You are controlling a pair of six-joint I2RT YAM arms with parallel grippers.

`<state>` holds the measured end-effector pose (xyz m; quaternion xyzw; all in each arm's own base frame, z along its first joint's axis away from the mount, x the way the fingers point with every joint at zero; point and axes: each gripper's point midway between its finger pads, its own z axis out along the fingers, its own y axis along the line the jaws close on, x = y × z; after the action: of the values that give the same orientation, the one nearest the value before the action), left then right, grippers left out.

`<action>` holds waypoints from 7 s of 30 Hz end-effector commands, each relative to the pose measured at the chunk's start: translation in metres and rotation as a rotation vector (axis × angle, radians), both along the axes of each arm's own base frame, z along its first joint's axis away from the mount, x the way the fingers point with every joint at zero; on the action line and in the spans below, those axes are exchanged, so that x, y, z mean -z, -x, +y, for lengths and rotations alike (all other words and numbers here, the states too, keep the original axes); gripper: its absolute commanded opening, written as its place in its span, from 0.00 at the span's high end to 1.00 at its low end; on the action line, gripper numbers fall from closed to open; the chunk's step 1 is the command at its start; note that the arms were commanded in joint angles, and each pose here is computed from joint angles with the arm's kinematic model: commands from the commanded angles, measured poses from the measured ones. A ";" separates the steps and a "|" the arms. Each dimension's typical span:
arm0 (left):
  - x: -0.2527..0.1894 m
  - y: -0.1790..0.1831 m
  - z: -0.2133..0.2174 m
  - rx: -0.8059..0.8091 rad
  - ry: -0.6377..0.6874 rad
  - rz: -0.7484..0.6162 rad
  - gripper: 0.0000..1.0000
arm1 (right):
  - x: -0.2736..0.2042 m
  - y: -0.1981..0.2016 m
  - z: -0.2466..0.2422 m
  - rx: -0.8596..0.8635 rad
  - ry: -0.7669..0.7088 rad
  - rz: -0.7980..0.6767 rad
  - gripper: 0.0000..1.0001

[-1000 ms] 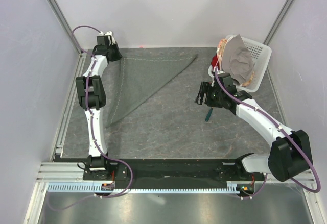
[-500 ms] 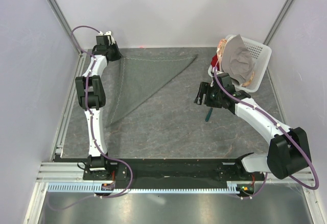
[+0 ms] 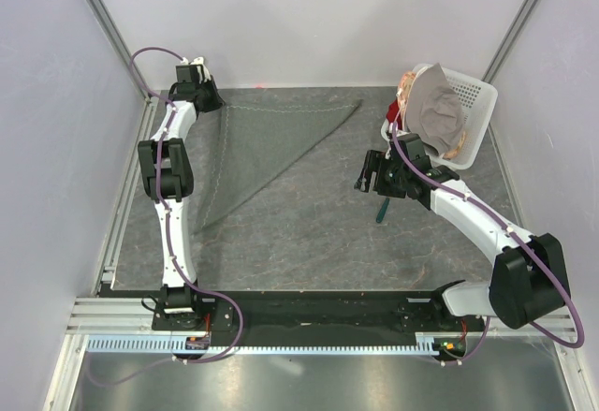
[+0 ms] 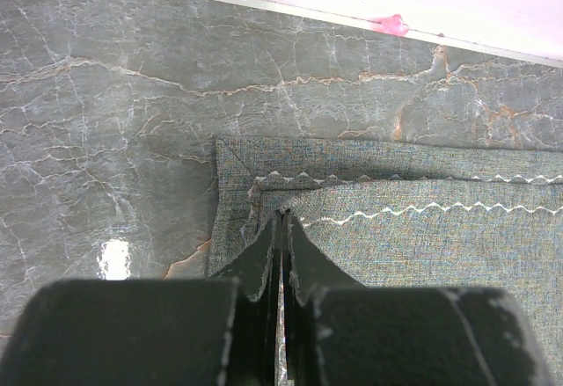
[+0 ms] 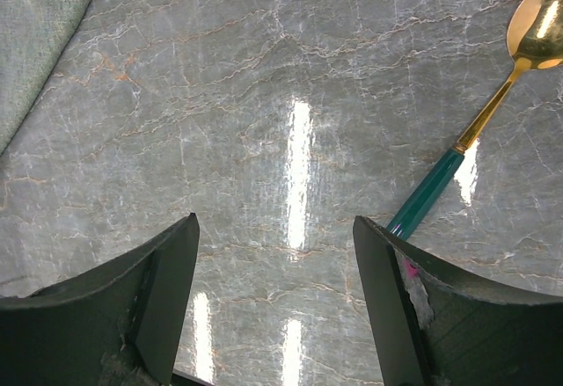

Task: Fold the napkin, place the utensils inside, and roll it up
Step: Fold the napkin

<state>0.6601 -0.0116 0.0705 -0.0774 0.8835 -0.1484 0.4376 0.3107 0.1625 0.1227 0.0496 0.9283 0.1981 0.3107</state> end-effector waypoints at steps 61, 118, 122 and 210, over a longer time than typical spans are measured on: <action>-0.075 0.032 -0.025 0.063 -0.031 -0.080 0.37 | -0.076 -0.013 -0.039 0.049 0.141 -0.270 0.13; 0.012 0.005 -0.002 -0.066 -0.111 0.096 0.60 | -0.046 -0.026 -0.021 0.043 0.075 -0.187 0.13; -0.026 0.007 -0.005 -0.071 -0.095 0.040 0.44 | -0.042 -0.025 -0.019 0.031 0.067 -0.179 0.13; 0.062 0.418 -0.145 -0.019 0.175 0.223 0.08 | -0.043 0.019 -0.002 -0.061 -0.091 -0.189 0.12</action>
<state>0.2830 -0.1571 0.0362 -0.1115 0.8926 -0.2157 0.3799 0.2904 0.1633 0.1560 0.0093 0.8925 0.2529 0.3733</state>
